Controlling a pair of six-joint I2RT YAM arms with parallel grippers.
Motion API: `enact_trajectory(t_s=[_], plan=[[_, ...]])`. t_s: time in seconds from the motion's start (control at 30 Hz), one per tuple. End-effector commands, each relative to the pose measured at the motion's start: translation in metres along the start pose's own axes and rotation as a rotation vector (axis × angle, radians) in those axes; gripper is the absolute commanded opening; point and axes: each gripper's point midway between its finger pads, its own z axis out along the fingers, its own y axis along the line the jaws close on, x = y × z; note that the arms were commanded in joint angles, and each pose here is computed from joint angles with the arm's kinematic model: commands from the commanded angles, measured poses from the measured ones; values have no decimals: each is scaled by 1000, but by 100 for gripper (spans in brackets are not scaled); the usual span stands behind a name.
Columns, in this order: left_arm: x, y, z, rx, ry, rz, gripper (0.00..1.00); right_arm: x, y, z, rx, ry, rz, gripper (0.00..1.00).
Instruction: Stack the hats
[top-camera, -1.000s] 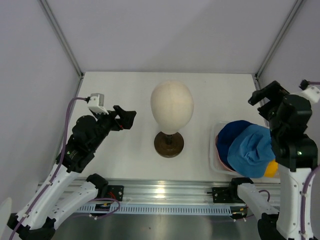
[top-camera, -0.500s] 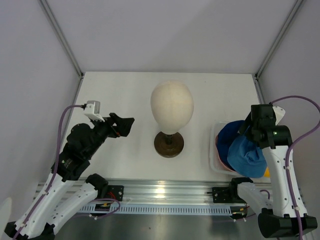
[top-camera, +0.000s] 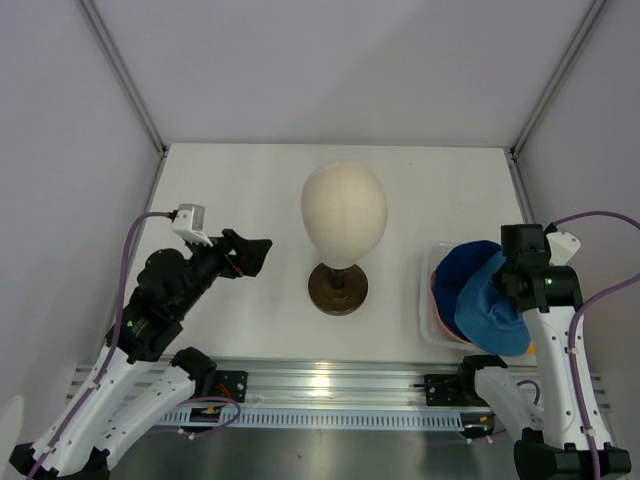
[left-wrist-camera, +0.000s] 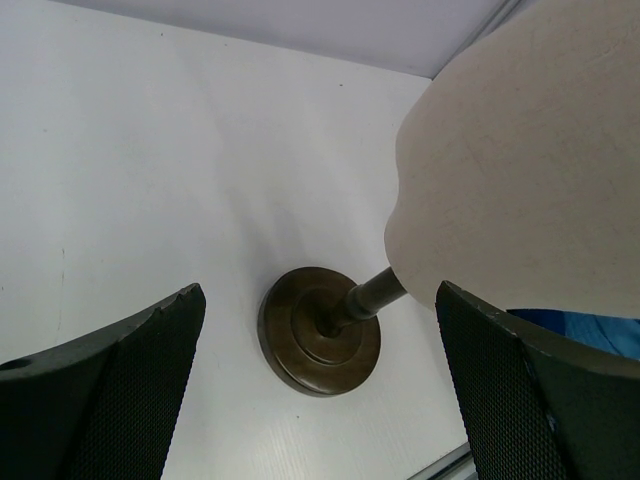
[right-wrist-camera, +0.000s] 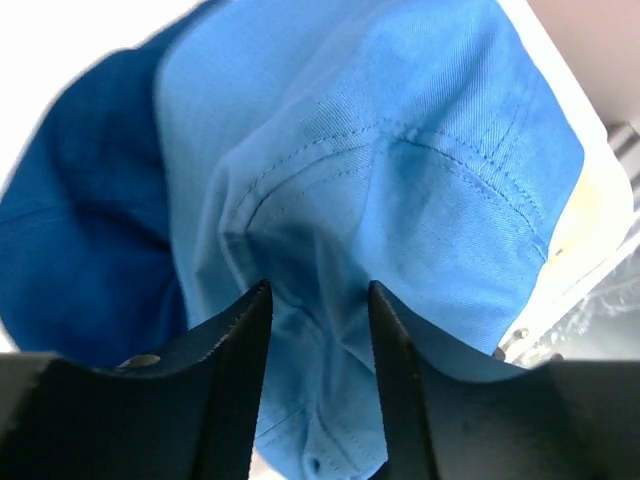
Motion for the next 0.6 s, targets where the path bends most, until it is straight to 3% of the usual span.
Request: enact_trajectory(t_s=[0.0, 0.03, 0.1, 0.13, 0.17, 0.37, 0.57], plan=[[-4, -8, 1, 38, -22, -12, 99, 14, -10, 13, 83, 50, -5, 46], [-2, -5, 2, 29, -20, -13, 100, 16, -10, 15, 88, 61, -12, 44], [-3, -6, 3, 32, -29, -12, 100, 11, -12, 12, 98, 46, -1, 26], [-3, -7, 4, 36, -25, -12, 100, 10, -12, 11, 97, 41, 4, 11], [-4, -8, 4, 41, -24, -12, 99, 9, -11, 10, 81, 32, 10, 2], [-7, -12, 4, 54, -27, -13, 99, -20, 8, -19, -102, -55, -4, 0], [-8, -13, 4, 54, -19, 5, 99, -107, 63, -109, -523, -314, -6, 0]])
